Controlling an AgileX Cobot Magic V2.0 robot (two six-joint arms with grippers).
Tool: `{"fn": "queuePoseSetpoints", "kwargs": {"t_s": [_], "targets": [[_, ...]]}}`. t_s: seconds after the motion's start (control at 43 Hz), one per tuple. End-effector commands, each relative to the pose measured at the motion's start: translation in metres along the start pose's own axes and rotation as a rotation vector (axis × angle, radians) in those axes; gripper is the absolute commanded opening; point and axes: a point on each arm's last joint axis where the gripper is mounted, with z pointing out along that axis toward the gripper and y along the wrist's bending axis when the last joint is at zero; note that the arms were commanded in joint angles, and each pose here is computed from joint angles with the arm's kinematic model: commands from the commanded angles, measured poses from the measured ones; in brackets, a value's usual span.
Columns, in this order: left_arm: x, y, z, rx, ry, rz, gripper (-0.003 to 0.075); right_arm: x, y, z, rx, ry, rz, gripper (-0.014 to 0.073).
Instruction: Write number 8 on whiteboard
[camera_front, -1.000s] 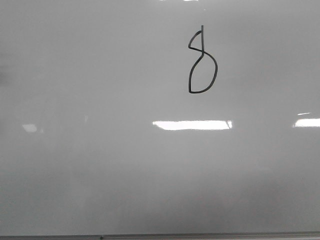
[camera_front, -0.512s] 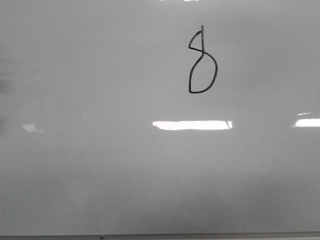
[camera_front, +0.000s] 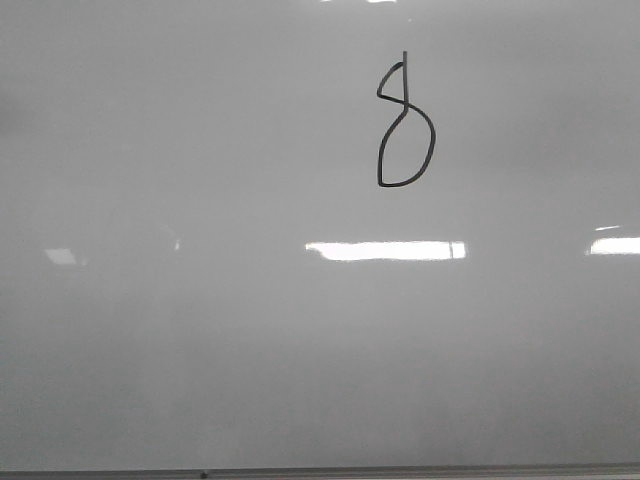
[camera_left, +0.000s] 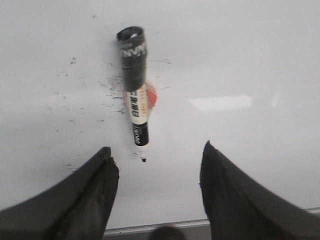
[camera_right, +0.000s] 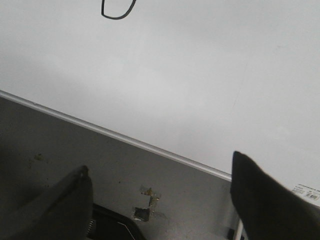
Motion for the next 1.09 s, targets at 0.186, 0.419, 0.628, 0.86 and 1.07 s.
{"fn": "queuePoseSetpoints", "kwargs": {"t_s": [0.186, 0.419, 0.628, 0.86, 1.07], "targets": [[0.027, -0.024, -0.096, 0.189, -0.276, 0.094, 0.0375, 0.019, -0.003, -0.022, 0.012, -0.136, 0.018, 0.0589], [0.063, -0.022, -0.115, 0.260, -0.340, 0.104, 0.0364, 0.033, -0.005, -0.030, 0.034, -0.169, 0.002, 0.0589], [0.068, -0.022, -0.111, 0.254, -0.330, 0.110, 0.0364, 0.033, -0.006, -0.030, 0.043, -0.169, -0.009, 0.0589], [0.068, -0.023, -0.111, 0.266, -0.328, 0.095, 0.0353, 0.033, -0.006, -0.030, 0.044, -0.168, -0.009, 0.0392], [0.068, -0.024, -0.112, 0.280, -0.325, 0.084, 0.0200, 0.033, -0.006, -0.030, 0.044, -0.167, -0.009, 0.0032]]}}
